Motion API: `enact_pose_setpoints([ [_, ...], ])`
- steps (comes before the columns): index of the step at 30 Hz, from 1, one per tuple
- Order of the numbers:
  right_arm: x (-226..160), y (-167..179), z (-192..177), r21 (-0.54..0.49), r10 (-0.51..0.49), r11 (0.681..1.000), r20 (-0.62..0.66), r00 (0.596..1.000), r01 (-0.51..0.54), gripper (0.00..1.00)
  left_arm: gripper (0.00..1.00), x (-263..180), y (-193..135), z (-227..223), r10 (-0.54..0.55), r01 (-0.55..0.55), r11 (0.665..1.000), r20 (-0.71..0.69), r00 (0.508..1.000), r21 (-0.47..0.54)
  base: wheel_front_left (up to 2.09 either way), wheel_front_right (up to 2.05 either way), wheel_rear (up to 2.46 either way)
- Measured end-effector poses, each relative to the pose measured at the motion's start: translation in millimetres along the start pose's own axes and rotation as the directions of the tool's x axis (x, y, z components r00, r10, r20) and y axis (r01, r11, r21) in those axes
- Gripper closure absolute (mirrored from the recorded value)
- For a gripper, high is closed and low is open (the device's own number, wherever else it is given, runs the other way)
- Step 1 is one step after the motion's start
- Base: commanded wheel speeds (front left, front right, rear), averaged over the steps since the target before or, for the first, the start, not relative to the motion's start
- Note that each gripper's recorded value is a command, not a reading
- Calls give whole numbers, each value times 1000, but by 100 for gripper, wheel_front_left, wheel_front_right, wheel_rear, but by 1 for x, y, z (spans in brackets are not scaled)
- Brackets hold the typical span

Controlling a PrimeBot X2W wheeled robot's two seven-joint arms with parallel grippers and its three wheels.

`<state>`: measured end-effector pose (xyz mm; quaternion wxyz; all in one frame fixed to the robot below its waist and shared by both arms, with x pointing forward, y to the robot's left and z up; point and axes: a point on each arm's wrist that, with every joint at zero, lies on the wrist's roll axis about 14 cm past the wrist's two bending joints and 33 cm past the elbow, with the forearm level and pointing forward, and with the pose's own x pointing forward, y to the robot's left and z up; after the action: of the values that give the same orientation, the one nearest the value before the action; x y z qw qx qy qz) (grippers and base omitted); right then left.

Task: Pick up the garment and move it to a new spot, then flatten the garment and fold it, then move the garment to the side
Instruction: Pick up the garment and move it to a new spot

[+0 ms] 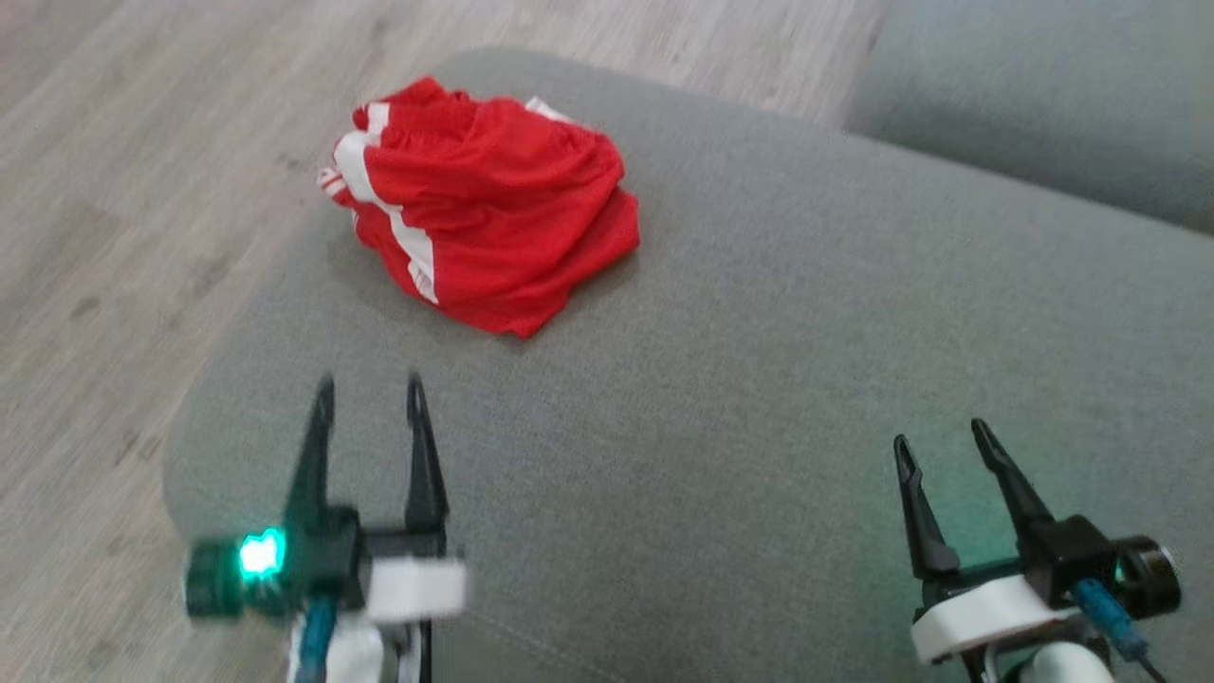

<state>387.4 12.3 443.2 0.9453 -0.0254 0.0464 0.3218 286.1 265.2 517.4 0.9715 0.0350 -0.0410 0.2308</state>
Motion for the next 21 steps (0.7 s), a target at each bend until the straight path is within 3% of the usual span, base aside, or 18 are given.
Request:
enact_pose_setpoints([
  [6, 19, -28, -20, -57, 17, 998, -33, 999, -19, 0, 0, 82, -22, 78, -113, 84, 989, 248, 962, 123, 0, 0, 0],
  [11, 26, -51, -32, -85, 7, 996, -48, 999, -11, 0, 0, 140, -34, 93, -200, 142, 966, 272, 941, 217, 0, 0, 0],
  [17, 22, -87, -44, -121, -48, 992, -62, 997, 40, 0, 0, 225, -60, 59, -264, 247, 915, 11, 964, 318, 0, 0, 0],
  [21, 15, -108, -47, -127, -100, 988, -62, 993, 91, 0, 0, 262, -64, 15, -205, 282, 890, -237, 949, 357, 0, 0, 0],
])
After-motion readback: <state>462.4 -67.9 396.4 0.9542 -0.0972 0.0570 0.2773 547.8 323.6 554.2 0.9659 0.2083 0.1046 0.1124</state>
